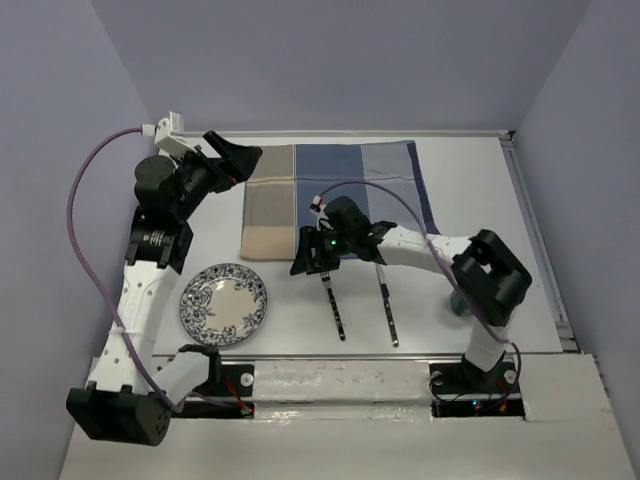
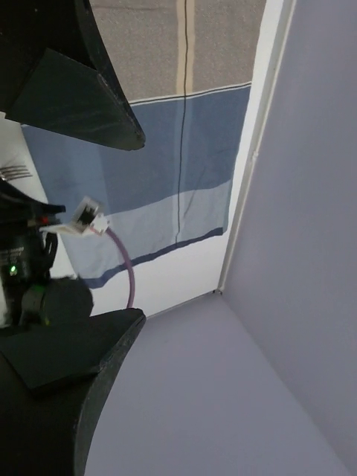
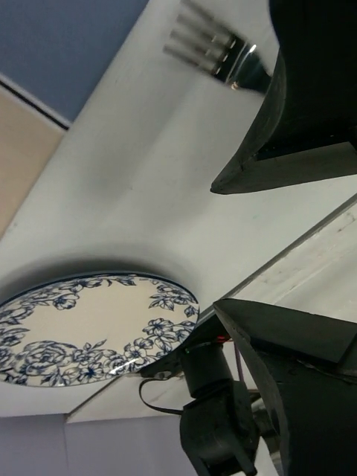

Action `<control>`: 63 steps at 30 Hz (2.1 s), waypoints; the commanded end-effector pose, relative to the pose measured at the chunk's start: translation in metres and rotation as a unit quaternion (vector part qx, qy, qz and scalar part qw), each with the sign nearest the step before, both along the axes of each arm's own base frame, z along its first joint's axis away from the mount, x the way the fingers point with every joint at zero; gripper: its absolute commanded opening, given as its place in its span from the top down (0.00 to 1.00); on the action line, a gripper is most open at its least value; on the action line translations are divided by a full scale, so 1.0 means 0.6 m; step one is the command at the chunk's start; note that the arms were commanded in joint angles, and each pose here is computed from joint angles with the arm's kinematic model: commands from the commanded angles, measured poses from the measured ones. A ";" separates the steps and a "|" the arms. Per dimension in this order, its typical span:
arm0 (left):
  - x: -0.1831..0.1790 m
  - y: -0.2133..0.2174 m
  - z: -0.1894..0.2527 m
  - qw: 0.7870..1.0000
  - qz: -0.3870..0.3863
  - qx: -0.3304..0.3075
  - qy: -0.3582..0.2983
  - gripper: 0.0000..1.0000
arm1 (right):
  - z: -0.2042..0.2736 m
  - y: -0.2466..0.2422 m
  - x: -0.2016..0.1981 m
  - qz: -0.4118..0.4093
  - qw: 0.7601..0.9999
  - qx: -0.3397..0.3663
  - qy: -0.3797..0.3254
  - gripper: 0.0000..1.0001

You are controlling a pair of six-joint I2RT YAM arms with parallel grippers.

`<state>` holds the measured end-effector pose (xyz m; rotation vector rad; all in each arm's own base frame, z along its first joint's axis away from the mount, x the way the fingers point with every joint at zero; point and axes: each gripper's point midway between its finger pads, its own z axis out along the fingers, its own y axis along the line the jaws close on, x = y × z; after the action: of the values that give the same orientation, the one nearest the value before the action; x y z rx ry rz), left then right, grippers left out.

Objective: Set the dinner table for one person

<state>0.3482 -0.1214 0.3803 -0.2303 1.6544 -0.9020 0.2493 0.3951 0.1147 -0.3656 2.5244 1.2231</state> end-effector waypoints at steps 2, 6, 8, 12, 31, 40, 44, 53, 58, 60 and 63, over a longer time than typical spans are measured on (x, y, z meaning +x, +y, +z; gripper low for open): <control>-0.075 0.032 -0.009 0.994 0.051 0.094 -0.009 0.01 | 0.024 0.128 -0.034 0.053 0.995 0.080 0.002 0.37; -0.124 0.049 -0.055 0.991 0.073 0.114 0.021 0.01 | -0.045 0.171 -0.053 0.058 0.994 0.082 0.051 0.41; -0.141 0.052 -0.067 0.990 0.073 0.114 0.029 0.01 | -0.063 0.183 -0.056 0.054 0.993 0.079 0.066 0.45; -0.174 0.057 -0.079 0.990 0.072 0.113 0.034 0.01 | -0.096 0.215 -0.054 0.048 0.992 0.074 0.086 0.56; -0.177 0.118 0.118 0.971 0.175 0.150 -0.061 0.01 | 0.207 0.013 0.119 -0.063 0.978 0.198 0.000 1.00; -0.089 0.030 0.033 0.989 0.079 0.122 -0.029 0.01 | 0.185 -0.160 0.310 -0.174 0.968 0.173 -0.043 1.00; -0.077 0.013 -0.011 0.991 0.061 0.122 -0.002 0.01 | 0.168 -0.191 0.370 -0.191 0.965 0.175 -0.042 1.00; -0.063 0.003 -0.079 0.990 0.051 0.129 0.039 0.01 | 0.066 -0.208 0.401 -0.212 0.966 0.150 0.013 1.00; -0.060 0.000 -0.095 0.989 0.047 0.129 0.049 0.01 | 0.019 -0.212 0.405 -0.225 0.965 0.130 0.028 1.00; -0.059 -0.001 -0.099 0.989 0.046 0.129 0.051 0.01 | 0.010 -0.214 0.405 -0.225 0.966 0.125 0.026 1.00; -0.059 -0.001 -0.104 0.989 0.046 0.129 0.052 0.01 | -0.013 -0.217 0.402 -0.228 0.967 0.114 0.035 1.00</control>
<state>0.3112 -0.1172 0.3077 -0.1967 1.8758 -0.5744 0.4768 0.2487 0.0603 0.4606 2.4463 1.2055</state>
